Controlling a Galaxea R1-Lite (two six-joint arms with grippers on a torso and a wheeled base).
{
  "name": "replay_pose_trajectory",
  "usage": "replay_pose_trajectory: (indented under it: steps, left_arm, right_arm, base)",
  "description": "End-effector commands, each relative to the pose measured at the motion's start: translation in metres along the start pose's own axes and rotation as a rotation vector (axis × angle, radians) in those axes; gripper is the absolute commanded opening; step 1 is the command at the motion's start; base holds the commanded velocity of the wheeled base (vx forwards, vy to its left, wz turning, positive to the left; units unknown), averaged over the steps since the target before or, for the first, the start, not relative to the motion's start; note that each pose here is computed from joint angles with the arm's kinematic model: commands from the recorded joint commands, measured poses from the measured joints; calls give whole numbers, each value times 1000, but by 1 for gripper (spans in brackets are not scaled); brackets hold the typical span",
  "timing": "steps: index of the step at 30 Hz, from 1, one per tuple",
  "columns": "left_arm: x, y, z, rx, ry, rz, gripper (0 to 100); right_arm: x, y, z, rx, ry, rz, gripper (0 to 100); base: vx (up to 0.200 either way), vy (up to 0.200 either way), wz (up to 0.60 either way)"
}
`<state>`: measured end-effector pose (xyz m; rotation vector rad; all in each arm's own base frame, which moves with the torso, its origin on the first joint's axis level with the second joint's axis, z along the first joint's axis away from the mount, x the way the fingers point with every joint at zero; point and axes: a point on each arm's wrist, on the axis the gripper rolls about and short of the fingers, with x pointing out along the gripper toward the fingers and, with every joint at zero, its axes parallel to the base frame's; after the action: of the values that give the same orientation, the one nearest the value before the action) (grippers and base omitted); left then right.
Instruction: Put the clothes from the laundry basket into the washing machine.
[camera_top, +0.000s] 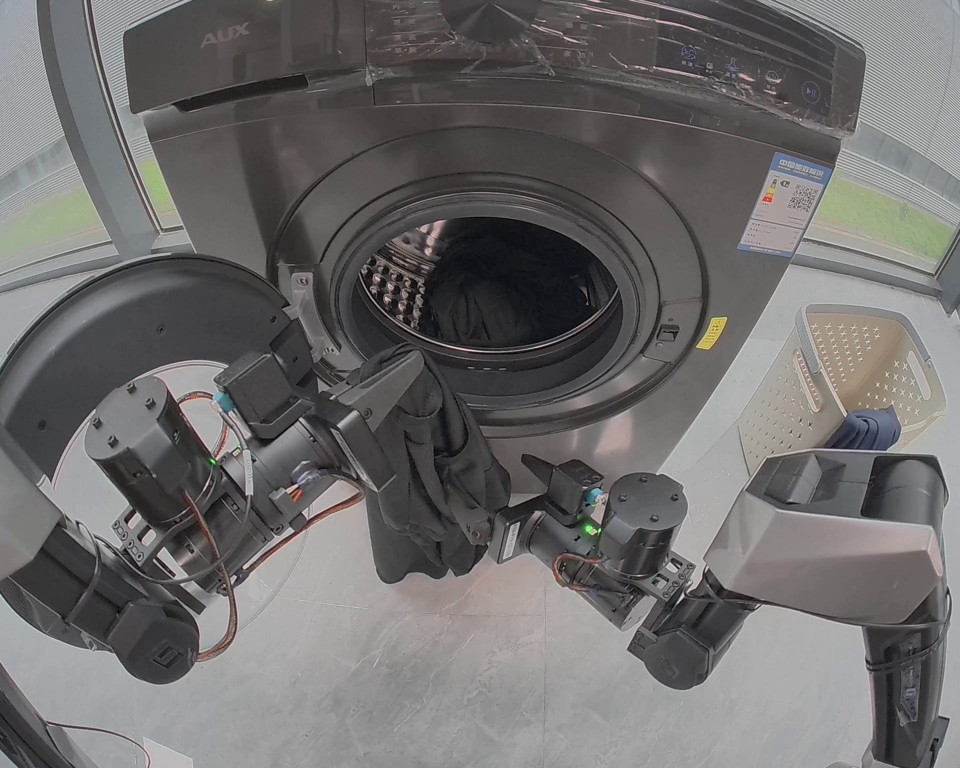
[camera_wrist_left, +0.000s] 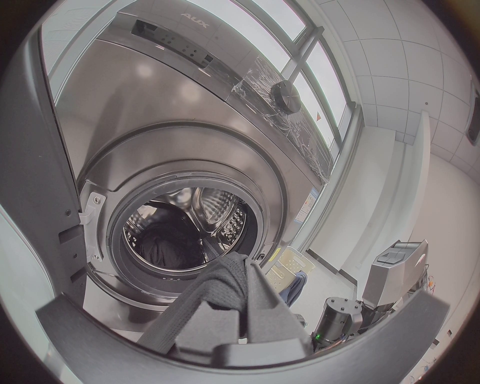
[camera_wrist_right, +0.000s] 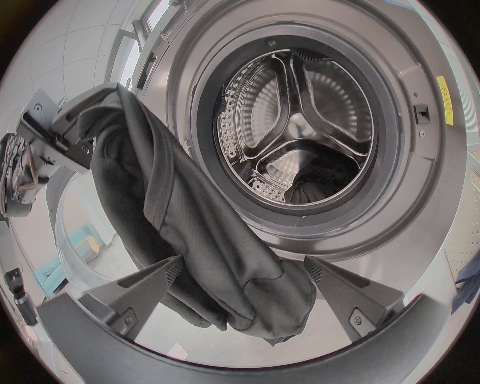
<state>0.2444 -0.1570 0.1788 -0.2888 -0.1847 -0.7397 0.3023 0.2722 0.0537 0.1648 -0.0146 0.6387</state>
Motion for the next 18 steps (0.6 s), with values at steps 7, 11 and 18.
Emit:
replay_pose_trajectory:
  steps: [7,11,18]
  left_arm:
    - [0,0,1,1,-7,2,0]
    - [0,0,1,1,-6,2,0]
    - [0,0,1,0,-6,2,0]
  right_arm:
    - [4,4,-22,-4,45,10,100]
    - [15,4,-23,1,13,13,100]
    - [39,5,-15,11,-82,18,100]
  base:
    - [0,0,0]
    - [0,0,0]
    - [0,0,0]
